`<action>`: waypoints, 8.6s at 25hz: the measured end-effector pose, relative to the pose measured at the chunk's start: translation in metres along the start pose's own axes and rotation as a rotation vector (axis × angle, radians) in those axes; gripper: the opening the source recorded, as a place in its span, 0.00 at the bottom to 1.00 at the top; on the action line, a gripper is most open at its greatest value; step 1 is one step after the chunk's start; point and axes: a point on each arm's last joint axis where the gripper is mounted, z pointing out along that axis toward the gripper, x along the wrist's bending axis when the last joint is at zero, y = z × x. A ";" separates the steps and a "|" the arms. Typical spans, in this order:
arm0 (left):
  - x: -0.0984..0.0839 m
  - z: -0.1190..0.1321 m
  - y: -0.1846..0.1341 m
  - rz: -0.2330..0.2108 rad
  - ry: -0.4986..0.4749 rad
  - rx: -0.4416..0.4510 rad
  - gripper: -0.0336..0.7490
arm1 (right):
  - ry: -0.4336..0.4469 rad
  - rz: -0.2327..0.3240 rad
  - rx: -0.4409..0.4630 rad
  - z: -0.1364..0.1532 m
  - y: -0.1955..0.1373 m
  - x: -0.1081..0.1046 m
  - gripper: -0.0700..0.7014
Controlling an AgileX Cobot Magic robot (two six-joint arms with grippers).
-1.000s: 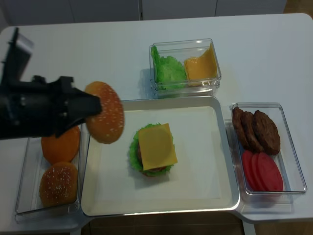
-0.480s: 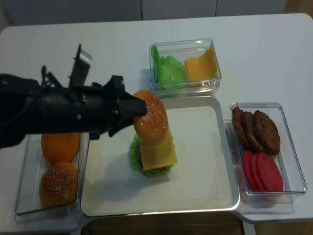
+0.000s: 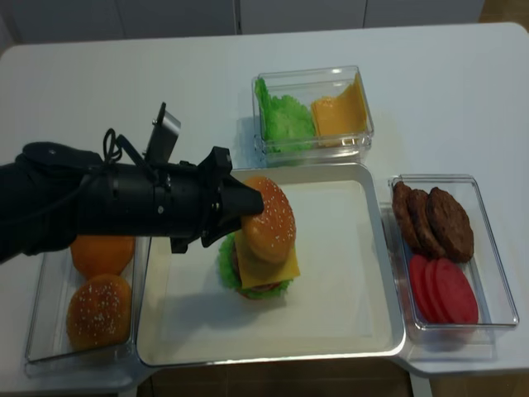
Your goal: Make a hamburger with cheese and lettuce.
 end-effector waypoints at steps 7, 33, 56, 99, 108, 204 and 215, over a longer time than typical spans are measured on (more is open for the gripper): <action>0.000 0.000 0.001 0.005 0.005 -0.008 0.26 | 0.000 0.000 0.000 0.000 0.000 0.000 0.44; 0.008 0.010 0.002 -0.029 -0.060 0.054 0.25 | 0.000 0.004 0.000 0.000 0.000 0.000 0.44; 0.015 0.000 0.006 -0.004 -0.078 0.107 0.25 | 0.000 0.004 0.000 0.000 0.000 0.000 0.44; 0.031 0.008 0.009 -0.022 -0.020 0.118 0.44 | 0.000 -0.002 0.000 0.000 0.000 0.000 0.44; 0.031 0.008 0.010 -0.022 -0.019 0.117 0.54 | 0.000 -0.002 0.000 0.000 0.000 0.000 0.44; 0.005 -0.066 0.024 0.187 0.214 -0.085 0.80 | 0.000 0.000 0.000 0.000 0.000 0.000 0.44; -0.012 -0.139 -0.013 0.363 0.675 -0.099 0.77 | 0.000 0.000 0.000 0.000 0.000 0.000 0.44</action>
